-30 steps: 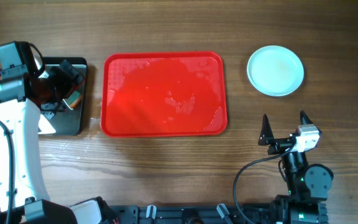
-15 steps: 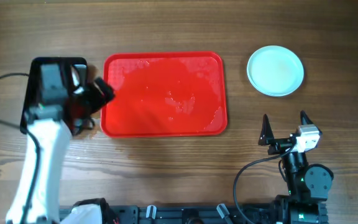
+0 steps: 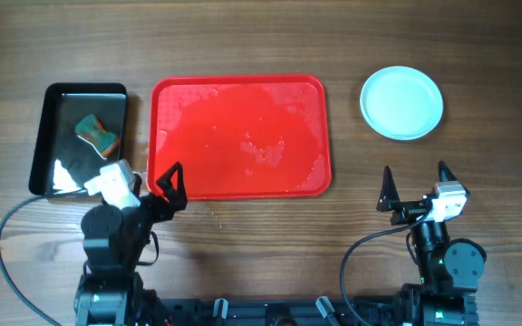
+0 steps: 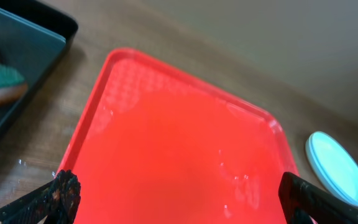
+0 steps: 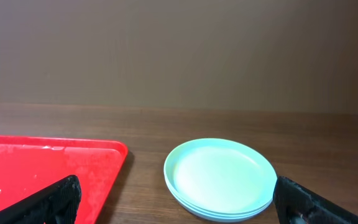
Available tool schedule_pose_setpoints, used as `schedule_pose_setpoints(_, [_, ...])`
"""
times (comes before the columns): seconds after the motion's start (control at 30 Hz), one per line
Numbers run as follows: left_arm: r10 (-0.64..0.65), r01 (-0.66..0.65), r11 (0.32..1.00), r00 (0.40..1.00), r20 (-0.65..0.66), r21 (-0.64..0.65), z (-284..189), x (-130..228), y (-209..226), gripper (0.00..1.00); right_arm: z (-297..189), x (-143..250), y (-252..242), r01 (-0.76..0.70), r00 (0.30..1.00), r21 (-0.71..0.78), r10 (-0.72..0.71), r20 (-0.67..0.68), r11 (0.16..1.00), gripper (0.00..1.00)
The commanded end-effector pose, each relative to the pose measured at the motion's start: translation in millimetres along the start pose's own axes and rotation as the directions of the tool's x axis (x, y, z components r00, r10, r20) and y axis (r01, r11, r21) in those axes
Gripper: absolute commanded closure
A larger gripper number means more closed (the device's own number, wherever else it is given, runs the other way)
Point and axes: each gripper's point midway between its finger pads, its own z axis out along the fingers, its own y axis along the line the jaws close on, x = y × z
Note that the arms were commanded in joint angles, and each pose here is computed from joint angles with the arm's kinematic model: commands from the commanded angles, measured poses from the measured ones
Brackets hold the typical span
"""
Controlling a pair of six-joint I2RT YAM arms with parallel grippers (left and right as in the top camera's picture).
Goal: Clean dirty plates on tray and stack at the side
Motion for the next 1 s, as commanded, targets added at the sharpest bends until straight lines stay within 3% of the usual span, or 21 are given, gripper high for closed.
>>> schedule_pose_setpoints(0.0, [0.042, -0.048, 0.997, 0.994, 0.099, 0.059, -7.5, -3.9, -5.9, 0.00, -0.6, -2.6, -2.8, 0.015, 1.000, 0.015, -0.015, 0.012, 1.000, 0.00])
schedule_pose_setpoints(0.1, [0.055, -0.085, 0.989, 0.971, 0.231, 0.120, -11.6, -15.0, -12.6, 0.00, -0.6, -2.6, -2.8, 0.016, 1.000, 0.015, -0.016, 0.012, 1.000, 0.00])
schedule_pose_setpoints(0.23, [0.135, -0.193, 0.968, 0.940, 0.315, 0.163, -13.5, -13.5, -19.0, 0.00, -0.6, -2.6, -2.8, 0.015, 1.000, 0.015, -0.015, 0.012, 1.000, 0.00])
schedule_pose_setpoints(0.37, [0.218, -0.280, 0.946, 0.922, 0.319, 0.163, -19.2, -6.0, -22.0, 0.00, -0.6, -2.6, -2.8, 0.015, 1.000, 0.015, -0.015, 0.012, 1.000, 0.00])
schedule_pose_setpoints(0.6, [0.217, -0.243, 0.969, 0.925, 0.312, 0.047, -15.7, -7.7, 0.3, 0.00, -0.6, -2.6, -2.8, 0.016, 1.000, 0.015, -0.016, 0.012, 1.000, 0.00])
schedule_pose_setpoints(0.8, [0.362, -0.382, 0.924, 0.878, 0.315, 0.004, -15.6, -7.2, -0.5, 0.00, -0.6, -2.6, -2.8, 0.015, 1.000, 0.015, -0.015, 0.012, 1.000, 0.00])
schedule_pose_setpoints(0.97, [0.349, -0.362, 0.932, 0.882, 0.317, -0.018, -15.7, -9.1, 4.0, 0.00, -0.6, -2.6, -2.8, 0.016, 1.000, 0.015, -0.016, 0.012, 1.000, 0.00])
